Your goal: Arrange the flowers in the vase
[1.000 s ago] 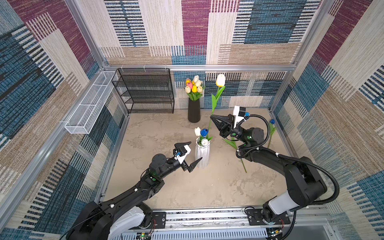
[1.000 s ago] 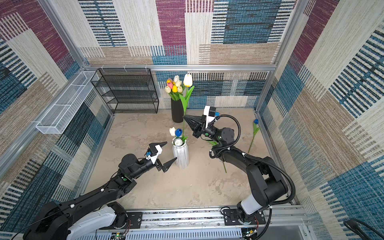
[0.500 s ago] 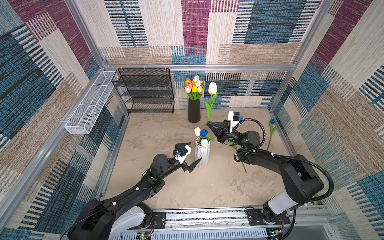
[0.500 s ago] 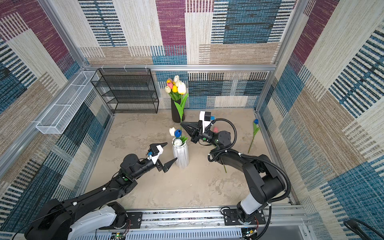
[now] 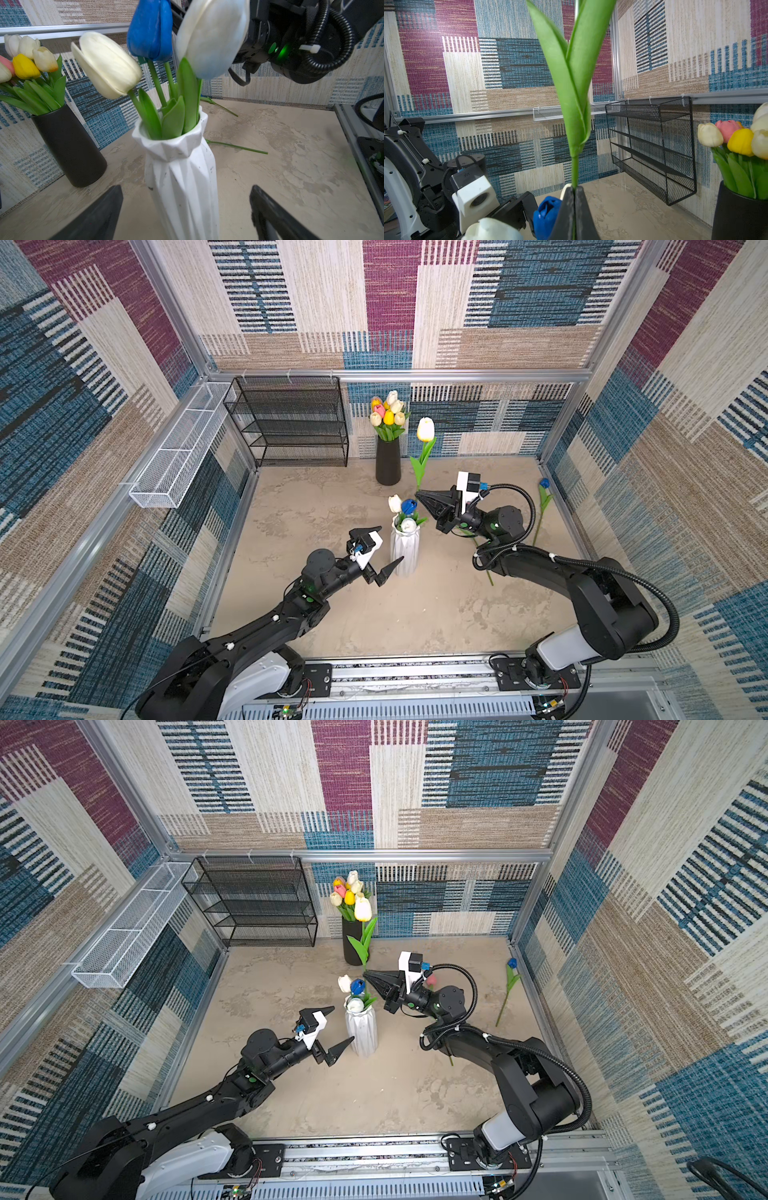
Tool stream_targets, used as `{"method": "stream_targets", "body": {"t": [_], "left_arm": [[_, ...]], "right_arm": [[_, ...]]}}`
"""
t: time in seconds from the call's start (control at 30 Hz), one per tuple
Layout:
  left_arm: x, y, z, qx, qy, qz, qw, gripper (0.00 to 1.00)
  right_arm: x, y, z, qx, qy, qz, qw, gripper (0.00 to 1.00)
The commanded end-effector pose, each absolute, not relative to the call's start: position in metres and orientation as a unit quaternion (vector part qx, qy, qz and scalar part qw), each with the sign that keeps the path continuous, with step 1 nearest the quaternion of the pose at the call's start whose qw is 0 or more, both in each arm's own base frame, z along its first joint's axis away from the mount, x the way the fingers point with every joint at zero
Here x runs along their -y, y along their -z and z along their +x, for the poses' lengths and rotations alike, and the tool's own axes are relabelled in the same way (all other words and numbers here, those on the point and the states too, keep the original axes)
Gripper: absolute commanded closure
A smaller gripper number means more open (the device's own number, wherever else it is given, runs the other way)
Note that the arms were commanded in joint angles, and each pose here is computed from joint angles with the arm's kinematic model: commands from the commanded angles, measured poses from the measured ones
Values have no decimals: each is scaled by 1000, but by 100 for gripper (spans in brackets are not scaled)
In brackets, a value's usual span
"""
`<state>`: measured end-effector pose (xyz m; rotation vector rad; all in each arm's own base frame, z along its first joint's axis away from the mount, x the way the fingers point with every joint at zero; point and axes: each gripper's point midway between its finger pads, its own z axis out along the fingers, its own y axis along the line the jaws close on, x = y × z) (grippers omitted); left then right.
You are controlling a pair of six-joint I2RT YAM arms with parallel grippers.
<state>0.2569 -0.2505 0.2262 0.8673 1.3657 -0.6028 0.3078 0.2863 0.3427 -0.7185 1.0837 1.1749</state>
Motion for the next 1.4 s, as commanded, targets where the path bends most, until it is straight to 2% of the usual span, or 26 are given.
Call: {"method": "stream_targets", "body": {"t": [0.0,0.23,0.77,1.37], "left_arm": [[250,-235,258,-594,271,369,661,2],[249,-235,258,-595,271,367,662,2],[250,-239,260,-591,271,367,665,2],[250,-238,261,-595,265,370,662,2]], "right_arm": [[-294,-327,302,-481,-522,-343,615,100],[-294,-313,301,-495,-516,-344,609,99],[-278,-396,298,-447,-498,-311,674,100],[-294,-412,315,-411,-499,-340,683,100]]}}
